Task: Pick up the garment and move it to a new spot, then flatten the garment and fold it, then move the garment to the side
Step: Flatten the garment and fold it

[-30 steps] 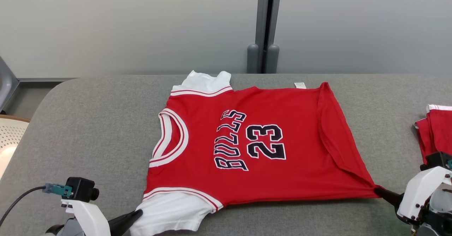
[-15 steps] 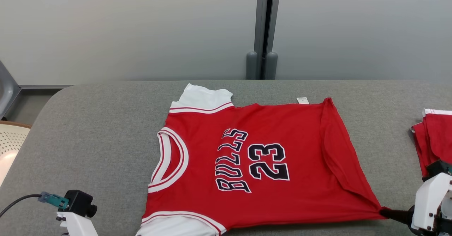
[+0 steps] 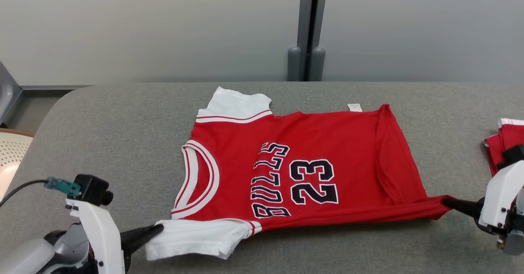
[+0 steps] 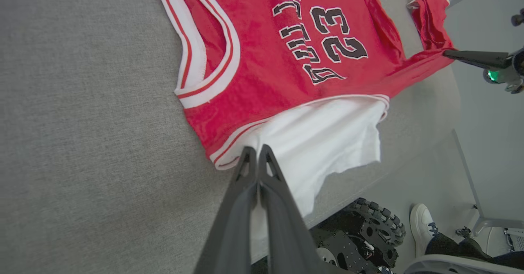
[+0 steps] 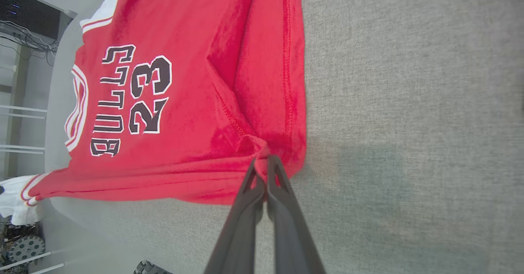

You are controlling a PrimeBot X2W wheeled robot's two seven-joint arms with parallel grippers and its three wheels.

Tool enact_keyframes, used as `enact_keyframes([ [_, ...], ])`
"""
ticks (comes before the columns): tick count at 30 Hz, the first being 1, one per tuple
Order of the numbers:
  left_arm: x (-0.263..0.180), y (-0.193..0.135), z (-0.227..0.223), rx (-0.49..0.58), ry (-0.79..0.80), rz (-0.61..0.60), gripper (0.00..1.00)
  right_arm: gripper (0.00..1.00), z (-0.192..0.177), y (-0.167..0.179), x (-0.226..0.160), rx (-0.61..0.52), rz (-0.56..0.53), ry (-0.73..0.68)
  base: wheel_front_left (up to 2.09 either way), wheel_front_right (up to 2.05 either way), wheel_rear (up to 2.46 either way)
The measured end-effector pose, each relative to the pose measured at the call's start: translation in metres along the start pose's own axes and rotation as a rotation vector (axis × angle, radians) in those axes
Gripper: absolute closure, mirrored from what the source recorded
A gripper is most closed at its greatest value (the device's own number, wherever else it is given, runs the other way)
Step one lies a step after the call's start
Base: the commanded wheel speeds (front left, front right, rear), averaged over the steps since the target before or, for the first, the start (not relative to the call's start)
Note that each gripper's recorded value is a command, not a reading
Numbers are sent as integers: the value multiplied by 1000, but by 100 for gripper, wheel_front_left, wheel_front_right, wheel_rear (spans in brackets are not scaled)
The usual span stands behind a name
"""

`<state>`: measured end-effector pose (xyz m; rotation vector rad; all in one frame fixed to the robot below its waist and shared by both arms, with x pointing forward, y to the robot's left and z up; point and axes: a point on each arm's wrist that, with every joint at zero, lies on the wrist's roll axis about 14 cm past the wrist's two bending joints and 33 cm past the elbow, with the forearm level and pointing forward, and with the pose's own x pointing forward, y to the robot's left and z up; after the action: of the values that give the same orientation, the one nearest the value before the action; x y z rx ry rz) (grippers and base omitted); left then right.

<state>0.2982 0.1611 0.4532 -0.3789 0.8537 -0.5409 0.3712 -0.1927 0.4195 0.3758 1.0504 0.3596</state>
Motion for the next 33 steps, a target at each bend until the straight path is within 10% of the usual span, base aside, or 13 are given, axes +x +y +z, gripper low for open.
enact_keyframes([
  [22,79,43,54,78,144,102,100,100,55,-3,56,-43,-61,32,0,0,0],
  [23,82,44,56,77,143,106,100,62,55,-4,58,-45,-64,31,0,0,0],
  [24,85,46,57,74,140,111,100,0,57,-5,60,-52,-70,21,0,0,0],
  [26,89,52,63,82,122,133,20,0,64,-8,62,-56,-81,-15,0,0,0],
  [27,91,55,68,85,102,148,0,0,68,-9,62,-54,-84,-32,0,0,0],
  [33,99,74,100,62,-51,244,0,0,81,-9,67,-70,-91,-127,0,0,0],
])
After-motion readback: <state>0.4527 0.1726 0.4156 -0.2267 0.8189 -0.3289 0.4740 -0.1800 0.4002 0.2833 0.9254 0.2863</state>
